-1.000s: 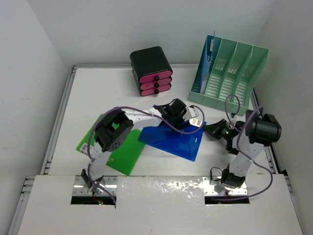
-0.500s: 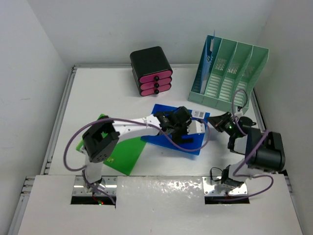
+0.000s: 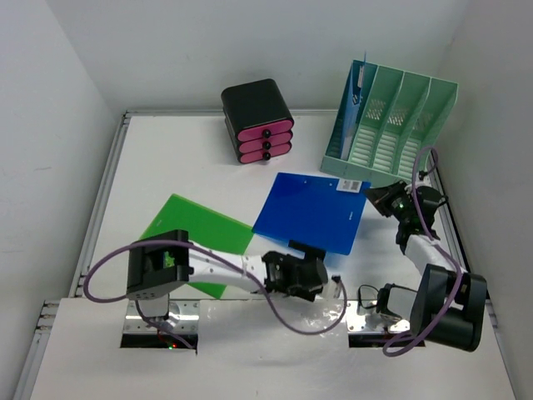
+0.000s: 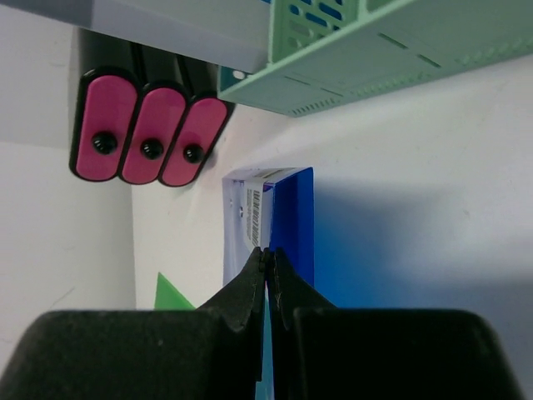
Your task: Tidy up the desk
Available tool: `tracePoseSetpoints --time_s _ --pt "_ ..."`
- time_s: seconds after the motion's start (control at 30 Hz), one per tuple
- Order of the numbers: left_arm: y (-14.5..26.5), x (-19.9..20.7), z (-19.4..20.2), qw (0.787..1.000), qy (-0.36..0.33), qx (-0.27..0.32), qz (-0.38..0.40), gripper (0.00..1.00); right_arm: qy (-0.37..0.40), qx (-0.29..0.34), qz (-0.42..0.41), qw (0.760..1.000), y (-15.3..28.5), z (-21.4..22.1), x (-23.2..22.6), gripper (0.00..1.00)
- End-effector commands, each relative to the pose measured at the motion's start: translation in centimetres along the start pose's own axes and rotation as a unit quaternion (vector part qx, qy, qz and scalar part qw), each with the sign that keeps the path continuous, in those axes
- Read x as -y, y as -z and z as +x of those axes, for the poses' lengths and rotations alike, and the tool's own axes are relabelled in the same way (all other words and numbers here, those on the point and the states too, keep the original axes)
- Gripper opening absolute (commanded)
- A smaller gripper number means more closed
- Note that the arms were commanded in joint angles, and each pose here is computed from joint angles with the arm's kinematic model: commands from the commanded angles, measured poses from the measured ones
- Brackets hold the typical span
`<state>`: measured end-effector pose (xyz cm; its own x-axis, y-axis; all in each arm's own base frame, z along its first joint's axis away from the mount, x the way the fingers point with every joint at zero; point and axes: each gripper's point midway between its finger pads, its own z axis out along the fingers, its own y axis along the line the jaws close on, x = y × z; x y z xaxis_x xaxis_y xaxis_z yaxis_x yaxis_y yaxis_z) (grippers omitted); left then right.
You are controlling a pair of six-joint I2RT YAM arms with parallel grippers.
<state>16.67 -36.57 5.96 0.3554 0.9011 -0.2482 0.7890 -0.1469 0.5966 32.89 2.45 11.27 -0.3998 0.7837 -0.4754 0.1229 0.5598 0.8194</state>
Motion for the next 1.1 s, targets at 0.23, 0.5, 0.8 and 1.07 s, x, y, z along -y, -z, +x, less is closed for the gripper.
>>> tracePoseSetpoints --time_s 0.23,0.5,0.8,1.07 --pt "-0.1 -8.5 -4.3 0.952 0.119 0.071 -0.273 0.99 0.023 0.03 0.017 0.999 1.2 -1.6 -1.5 0.0" --pt "-6.2 -7.7 -3.7 0.961 0.114 0.05 -0.246 1.0 0.027 0.028 0.021 0.999 1.8 -1.3 -1.7 0.0" --pt "-4.0 -14.8 -3.5 0.925 0.178 0.08 -0.327 0.12 0.031 0.021 0.013 0.999 2.2 -0.6 -1.8 0.0" --pt "-3.7 -11.0 -6.0 0.963 0.209 0.109 -0.133 0.0 0.179 -0.046 0.14 0.973 5.7 -2.2 -0.8 0.33"
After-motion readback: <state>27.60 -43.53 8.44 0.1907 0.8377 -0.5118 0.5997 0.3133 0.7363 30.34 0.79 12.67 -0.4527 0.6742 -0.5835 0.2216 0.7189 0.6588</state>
